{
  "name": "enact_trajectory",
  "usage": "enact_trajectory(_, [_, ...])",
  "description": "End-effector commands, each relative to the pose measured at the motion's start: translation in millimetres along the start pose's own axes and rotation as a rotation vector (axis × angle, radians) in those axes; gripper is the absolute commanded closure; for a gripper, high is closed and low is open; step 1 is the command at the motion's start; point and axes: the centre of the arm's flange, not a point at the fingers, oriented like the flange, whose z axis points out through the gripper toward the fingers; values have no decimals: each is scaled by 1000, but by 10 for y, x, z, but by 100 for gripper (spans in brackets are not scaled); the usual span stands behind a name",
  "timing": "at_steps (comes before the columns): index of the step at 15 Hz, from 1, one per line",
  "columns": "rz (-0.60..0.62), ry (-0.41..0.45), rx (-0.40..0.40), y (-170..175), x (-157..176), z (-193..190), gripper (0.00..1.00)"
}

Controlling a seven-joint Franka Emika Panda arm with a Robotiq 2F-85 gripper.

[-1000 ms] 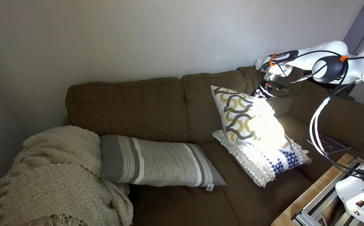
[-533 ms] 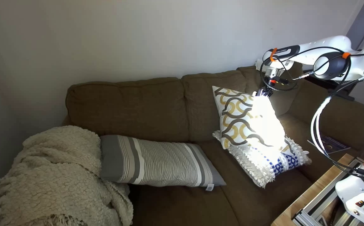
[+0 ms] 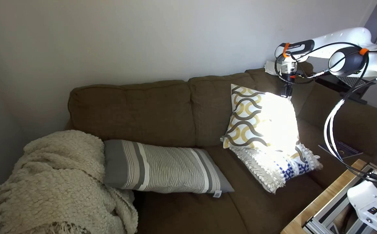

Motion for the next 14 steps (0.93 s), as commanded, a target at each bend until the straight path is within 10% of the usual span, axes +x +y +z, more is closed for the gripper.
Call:
enact_trajectory(1, [-73, -154, -92, 44, -319, -279, 98])
enact_trajectory(6, [-128, -325, -218, 34, -343, -337, 94])
enact_trajectory(7, [-135, -356, -247, 25, -314, -321, 68])
enact_trajectory(14, [-99, -242, -252, -554, -45, -456, 23])
